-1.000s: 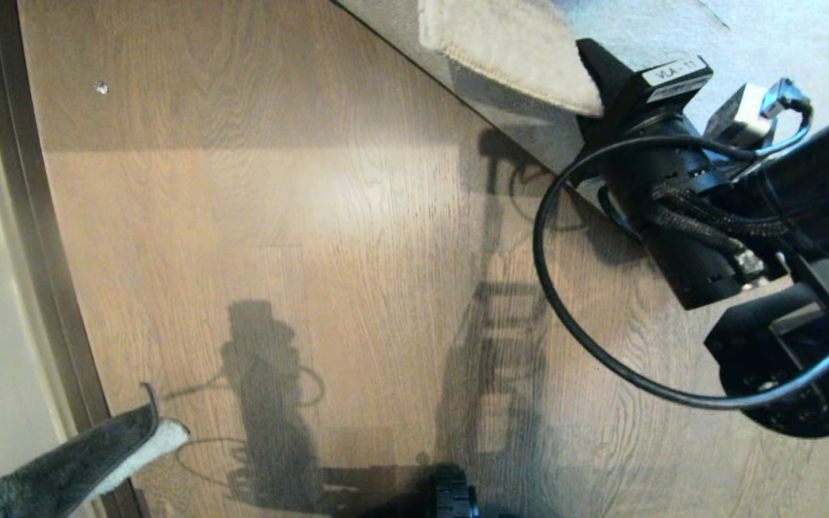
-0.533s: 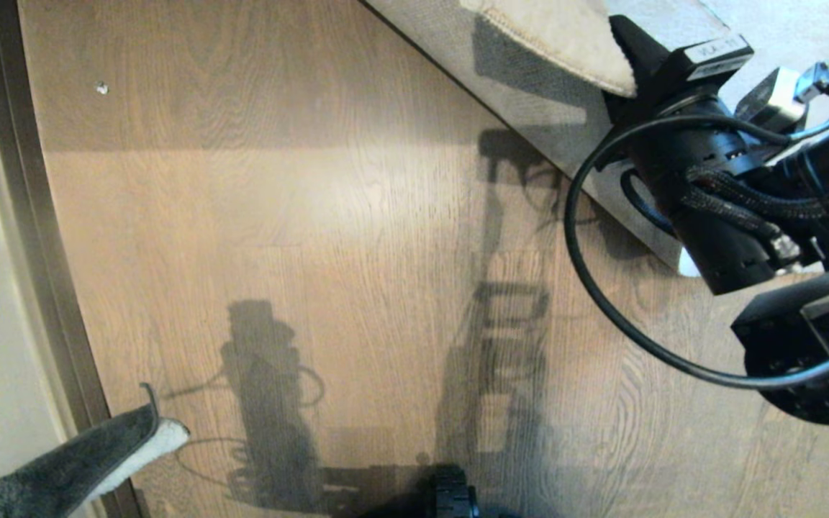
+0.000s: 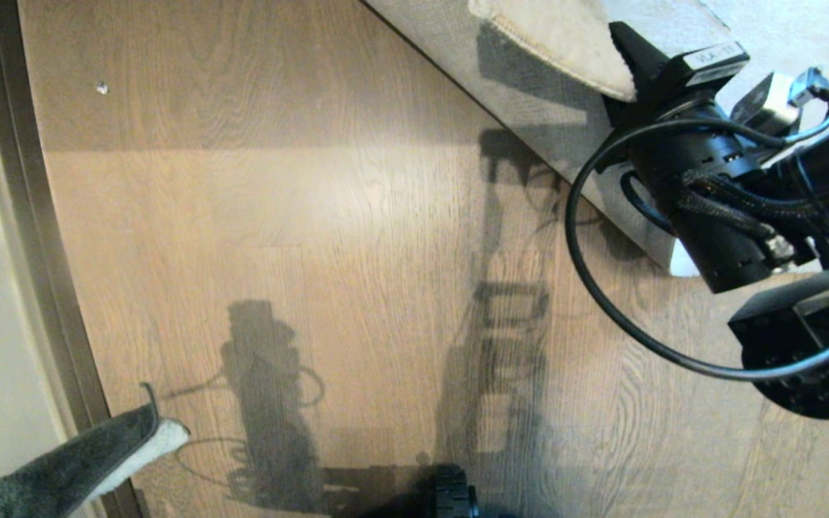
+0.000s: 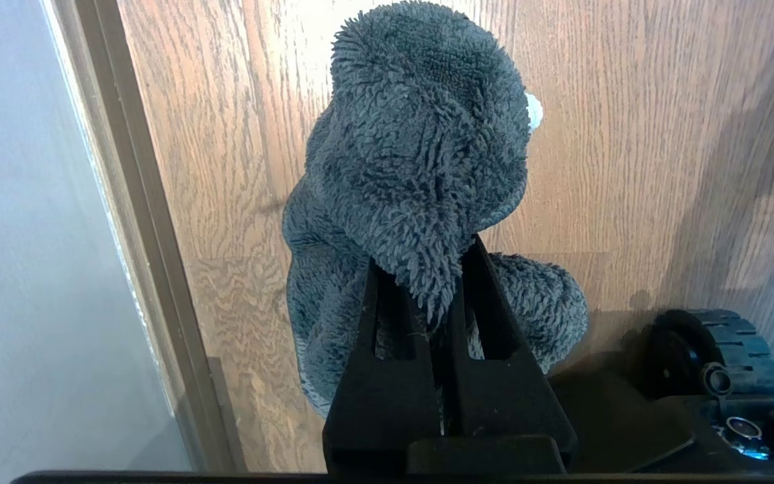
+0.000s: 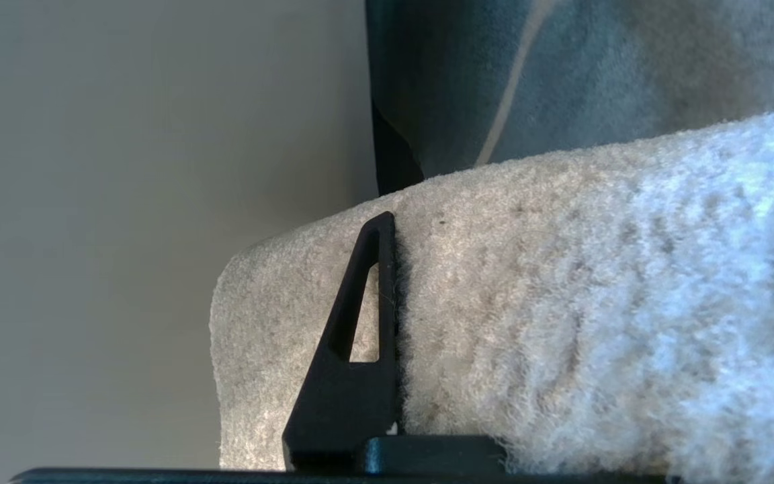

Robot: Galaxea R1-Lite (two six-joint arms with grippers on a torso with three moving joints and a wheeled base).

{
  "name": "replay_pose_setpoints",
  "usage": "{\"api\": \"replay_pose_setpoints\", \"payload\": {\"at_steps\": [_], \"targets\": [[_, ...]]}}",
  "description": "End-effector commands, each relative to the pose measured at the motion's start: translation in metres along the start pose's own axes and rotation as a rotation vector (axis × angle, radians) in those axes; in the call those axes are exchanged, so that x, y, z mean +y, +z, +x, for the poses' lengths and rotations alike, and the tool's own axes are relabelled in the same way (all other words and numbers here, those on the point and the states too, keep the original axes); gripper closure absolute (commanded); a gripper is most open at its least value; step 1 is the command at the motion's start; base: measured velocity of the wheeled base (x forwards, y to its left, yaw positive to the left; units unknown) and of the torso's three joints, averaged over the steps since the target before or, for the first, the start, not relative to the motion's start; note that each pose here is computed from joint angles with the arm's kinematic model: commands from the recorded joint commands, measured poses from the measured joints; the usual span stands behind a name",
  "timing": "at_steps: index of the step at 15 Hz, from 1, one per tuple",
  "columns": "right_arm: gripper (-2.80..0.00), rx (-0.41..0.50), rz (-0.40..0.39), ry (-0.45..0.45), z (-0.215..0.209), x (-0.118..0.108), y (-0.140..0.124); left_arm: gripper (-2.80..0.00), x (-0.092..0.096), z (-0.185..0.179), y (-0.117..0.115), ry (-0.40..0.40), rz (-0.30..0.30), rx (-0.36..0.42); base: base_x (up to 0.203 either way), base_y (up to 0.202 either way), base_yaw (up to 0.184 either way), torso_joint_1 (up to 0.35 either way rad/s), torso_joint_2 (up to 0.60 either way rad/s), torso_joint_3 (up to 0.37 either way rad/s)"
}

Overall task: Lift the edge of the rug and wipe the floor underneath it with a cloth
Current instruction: Lift up the carpet

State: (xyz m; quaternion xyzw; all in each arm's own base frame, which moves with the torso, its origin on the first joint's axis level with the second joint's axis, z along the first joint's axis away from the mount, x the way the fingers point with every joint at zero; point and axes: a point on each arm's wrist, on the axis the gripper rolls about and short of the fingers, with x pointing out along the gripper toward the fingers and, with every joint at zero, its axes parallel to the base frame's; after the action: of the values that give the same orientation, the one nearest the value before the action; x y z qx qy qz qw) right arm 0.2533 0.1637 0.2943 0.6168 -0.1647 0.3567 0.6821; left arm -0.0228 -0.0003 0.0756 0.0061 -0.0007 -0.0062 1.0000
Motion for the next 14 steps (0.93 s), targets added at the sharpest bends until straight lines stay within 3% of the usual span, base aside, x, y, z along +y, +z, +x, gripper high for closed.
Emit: {"api": "replay_pose_setpoints", "payload": {"at_steps": [1, 3, 7, 14], "targets": [[0.00, -0.005, 0.019, 0.027, 0.000, -0.002, -0.001, 0.00, 0.000, 0.000, 0.000, -0.001, 0.003, 0.000, 0.000, 0.000, 0.000, 0.000, 0.00, 0.000], [0.00, 0.007, 0.016, 0.022, 0.001, -0.007, -0.001, 0.00, 0.000, 0.000, 0.000, -0.005, 0.010, -0.002, 0.000, 0.000, 0.000, 0.000, 0.00, 0.000], [0.00, 0.011, 0.008, 0.020, 0.003, -0.011, 0.000, 0.00, 0.000, 0.000, 0.001, -0.009, 0.092, -0.005, 0.000, 0.000, 0.000, 0.000, 0.00, 0.000], [0.00, 0.036, -0.015, 0.034, 0.004, -0.014, 0.008, 0.00, 0.000, 0.000, 0.001, -0.018, 0.102, -0.009, 0.000, 0.000, 0.000, 0.000, 0.00, 0.000]]}}
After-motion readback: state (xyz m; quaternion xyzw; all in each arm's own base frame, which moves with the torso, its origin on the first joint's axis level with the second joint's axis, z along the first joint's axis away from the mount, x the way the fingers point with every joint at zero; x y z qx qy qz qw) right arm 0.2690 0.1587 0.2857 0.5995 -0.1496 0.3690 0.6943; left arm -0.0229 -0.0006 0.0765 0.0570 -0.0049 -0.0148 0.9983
